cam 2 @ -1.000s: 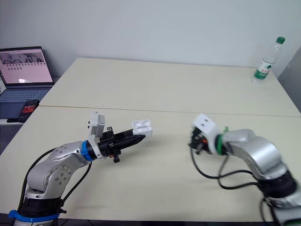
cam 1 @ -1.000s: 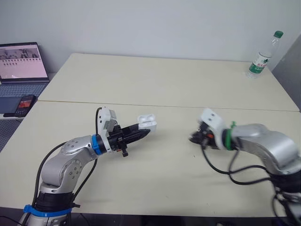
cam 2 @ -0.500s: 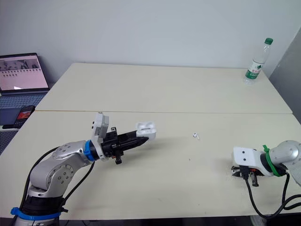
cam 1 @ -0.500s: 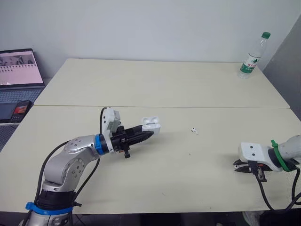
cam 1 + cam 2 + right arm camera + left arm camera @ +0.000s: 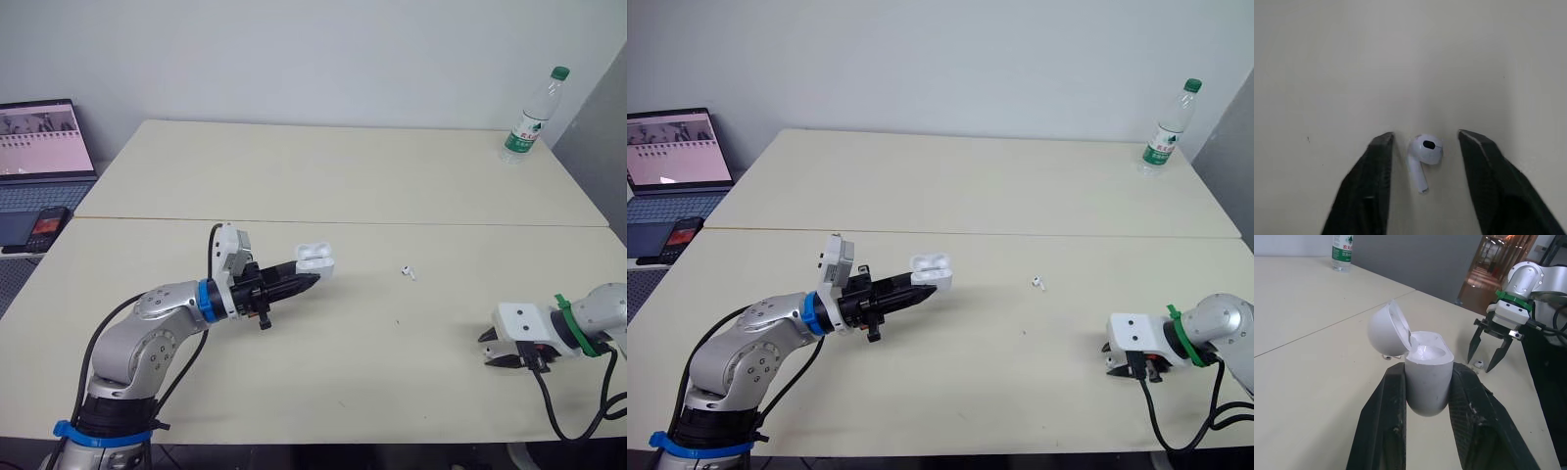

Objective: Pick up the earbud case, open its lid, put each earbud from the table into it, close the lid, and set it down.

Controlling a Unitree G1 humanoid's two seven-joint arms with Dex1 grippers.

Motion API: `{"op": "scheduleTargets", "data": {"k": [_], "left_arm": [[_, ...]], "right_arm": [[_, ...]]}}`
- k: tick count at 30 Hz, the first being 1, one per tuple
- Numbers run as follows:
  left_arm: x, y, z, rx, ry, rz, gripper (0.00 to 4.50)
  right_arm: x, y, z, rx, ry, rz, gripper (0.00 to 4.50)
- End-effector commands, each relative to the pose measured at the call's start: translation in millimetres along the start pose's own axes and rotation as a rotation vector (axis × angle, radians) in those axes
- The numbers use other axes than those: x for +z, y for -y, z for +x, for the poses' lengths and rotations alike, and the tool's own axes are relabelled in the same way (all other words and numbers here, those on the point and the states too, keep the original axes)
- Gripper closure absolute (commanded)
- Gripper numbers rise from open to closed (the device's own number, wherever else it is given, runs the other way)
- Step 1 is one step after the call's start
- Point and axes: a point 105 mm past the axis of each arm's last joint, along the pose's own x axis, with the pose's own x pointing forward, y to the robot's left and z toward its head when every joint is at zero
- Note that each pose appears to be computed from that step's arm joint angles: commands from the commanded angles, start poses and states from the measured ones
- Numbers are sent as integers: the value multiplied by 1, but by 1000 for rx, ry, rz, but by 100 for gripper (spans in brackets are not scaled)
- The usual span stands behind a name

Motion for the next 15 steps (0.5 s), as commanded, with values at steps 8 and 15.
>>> {"op": "scheduleTargets", "data": {"k": [8,15], "left_arm": [[4,7,3,-36,9,34,368],[3,9,5,-39,11,29,368]], "right_arm": [[30,-8,-24,-51,-172,156,134],[25,-5,-14,-154,-291,277,134]]}}
